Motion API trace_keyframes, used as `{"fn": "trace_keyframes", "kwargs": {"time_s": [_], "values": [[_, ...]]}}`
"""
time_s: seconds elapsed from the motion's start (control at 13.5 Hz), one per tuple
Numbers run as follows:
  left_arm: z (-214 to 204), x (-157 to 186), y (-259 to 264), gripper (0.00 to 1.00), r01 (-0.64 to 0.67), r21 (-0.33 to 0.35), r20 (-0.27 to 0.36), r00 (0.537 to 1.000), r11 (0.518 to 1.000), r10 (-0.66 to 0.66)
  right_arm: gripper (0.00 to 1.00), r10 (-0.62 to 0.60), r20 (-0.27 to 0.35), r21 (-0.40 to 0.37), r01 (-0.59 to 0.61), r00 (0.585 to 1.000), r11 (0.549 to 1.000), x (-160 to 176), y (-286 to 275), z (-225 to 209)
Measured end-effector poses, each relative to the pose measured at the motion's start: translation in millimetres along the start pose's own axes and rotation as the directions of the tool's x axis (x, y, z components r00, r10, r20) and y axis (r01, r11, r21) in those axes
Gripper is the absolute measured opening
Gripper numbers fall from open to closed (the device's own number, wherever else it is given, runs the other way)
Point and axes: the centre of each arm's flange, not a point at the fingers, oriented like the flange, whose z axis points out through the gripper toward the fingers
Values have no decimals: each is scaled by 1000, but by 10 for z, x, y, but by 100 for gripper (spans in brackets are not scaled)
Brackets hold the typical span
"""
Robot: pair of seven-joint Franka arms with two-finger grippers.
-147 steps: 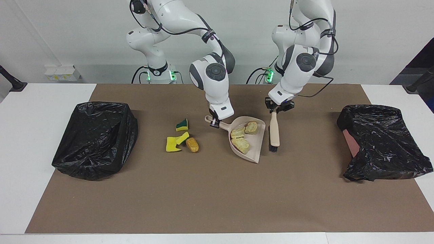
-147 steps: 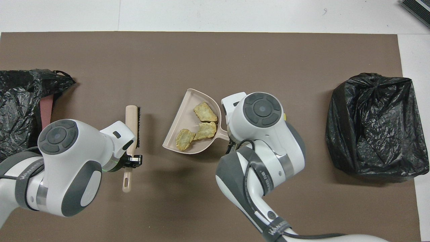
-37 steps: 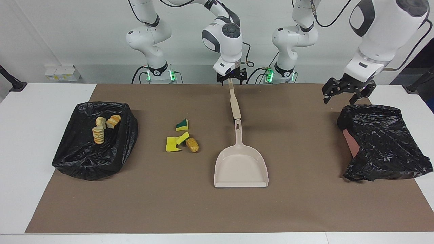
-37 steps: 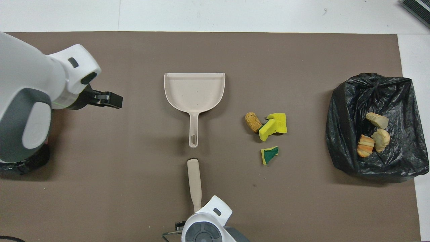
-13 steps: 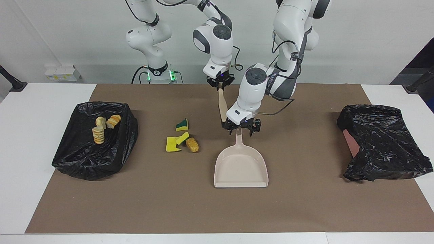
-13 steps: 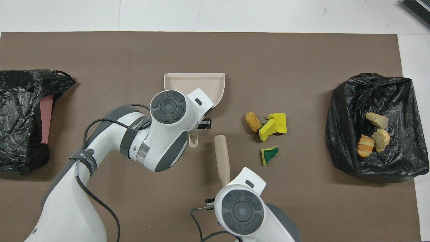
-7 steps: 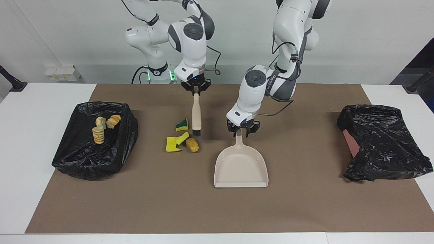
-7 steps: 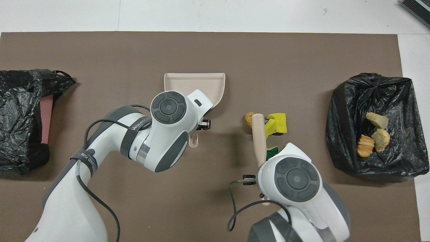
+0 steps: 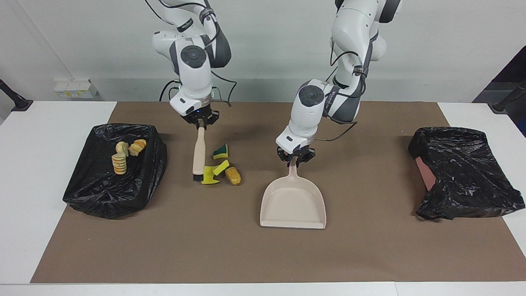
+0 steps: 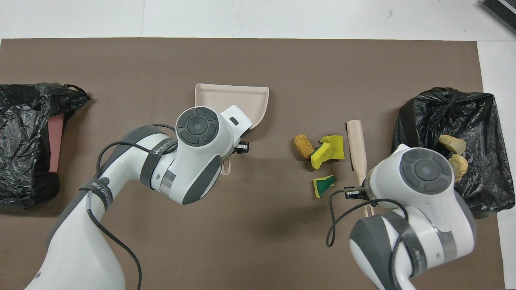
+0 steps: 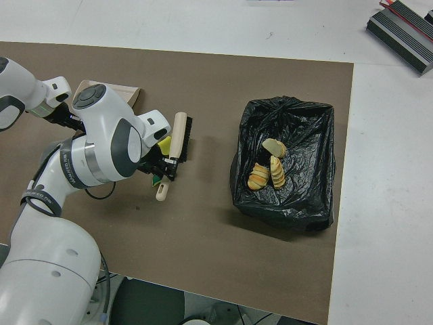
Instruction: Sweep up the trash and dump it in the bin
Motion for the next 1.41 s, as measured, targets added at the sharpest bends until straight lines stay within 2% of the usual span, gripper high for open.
{"fn": "trace_keyframes", "kwargs": {"time_s": [0.15,0.3,0.52,0.74,0.89,1.04,1.19,1.41], "values": [[-124,88,-174,31,-65,-1,-20,998,998,65,26,-37,27,-28,38,999,999,74,204,153],[-241,164,-394,31,-165,4,-24,986,986,165,26,-59,57,-34,61,997,998,106,151,304],[-345,148,-607,31,-274,16,30,962,962,273,26,-87,77,-29,89,993,996,119,7,421],[-373,151,-737,31,-462,8,59,885,887,461,26,-79,85,-5,80,993,997,119,-24,441],[-356,143,-784,31,-540,-1,76,839,842,538,26,-61,93,36,58,994,998,111,-54,440],[-321,109,-785,31,-653,-18,90,753,757,652,26,-47,100,69,40,994,997,105,-78,438],[-266,38,-810,31,-768,-41,102,633,639,768,26,-36,106,92,26,994,995,101,-98,441],[-211,-121,-822,31,-873,-75,112,473,482,874,26,-52,119,98,40,992,994,95,-229,526]]}}
